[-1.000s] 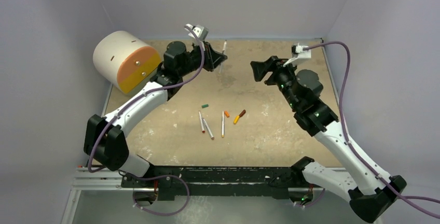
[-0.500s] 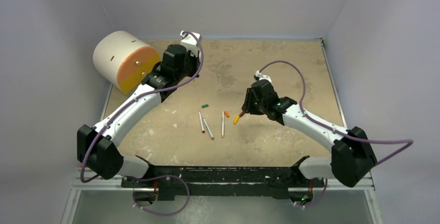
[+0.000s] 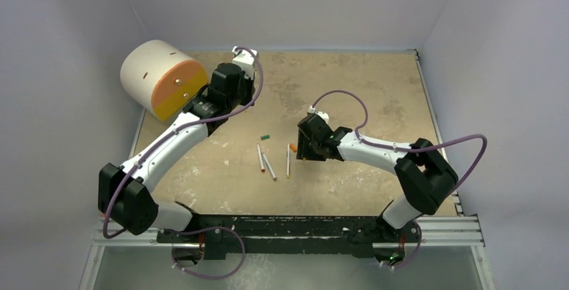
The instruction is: Insert the pens into the pen caps
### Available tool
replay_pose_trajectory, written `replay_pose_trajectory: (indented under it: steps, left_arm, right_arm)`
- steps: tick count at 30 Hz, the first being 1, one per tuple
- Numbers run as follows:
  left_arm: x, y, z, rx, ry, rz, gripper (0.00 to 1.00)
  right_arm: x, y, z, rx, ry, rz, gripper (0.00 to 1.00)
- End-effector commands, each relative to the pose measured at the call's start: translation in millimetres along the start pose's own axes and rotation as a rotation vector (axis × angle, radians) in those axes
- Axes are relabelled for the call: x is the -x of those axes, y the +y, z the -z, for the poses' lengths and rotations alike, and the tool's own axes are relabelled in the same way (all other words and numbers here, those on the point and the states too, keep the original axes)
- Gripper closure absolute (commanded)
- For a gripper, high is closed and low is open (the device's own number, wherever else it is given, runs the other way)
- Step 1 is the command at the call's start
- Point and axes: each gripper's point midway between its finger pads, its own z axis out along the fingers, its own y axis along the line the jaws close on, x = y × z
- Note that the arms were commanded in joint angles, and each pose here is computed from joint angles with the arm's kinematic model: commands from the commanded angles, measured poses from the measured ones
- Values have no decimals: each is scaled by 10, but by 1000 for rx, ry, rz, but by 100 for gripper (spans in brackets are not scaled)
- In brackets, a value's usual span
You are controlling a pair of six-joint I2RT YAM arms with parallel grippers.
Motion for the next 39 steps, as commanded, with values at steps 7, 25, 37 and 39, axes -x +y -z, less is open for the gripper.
replay_pose_trajectory:
  steps: [7, 25, 37, 39]
  left_arm:
    - [313, 63, 236, 18, -111, -19, 100]
    - [317, 76, 237, 26, -113, -13, 100]
    - [327, 28, 229, 2, -117, -1, 100]
    - [331, 5, 221, -8, -118, 8, 100]
  right_arm:
    - [144, 82, -108, -50, -3, -30, 49]
    - [147, -236, -377, -249, -4, 29, 61]
    - [172, -135, -317, -183, -6, 51, 100]
    - [255, -30, -240, -135, -27, 56, 100]
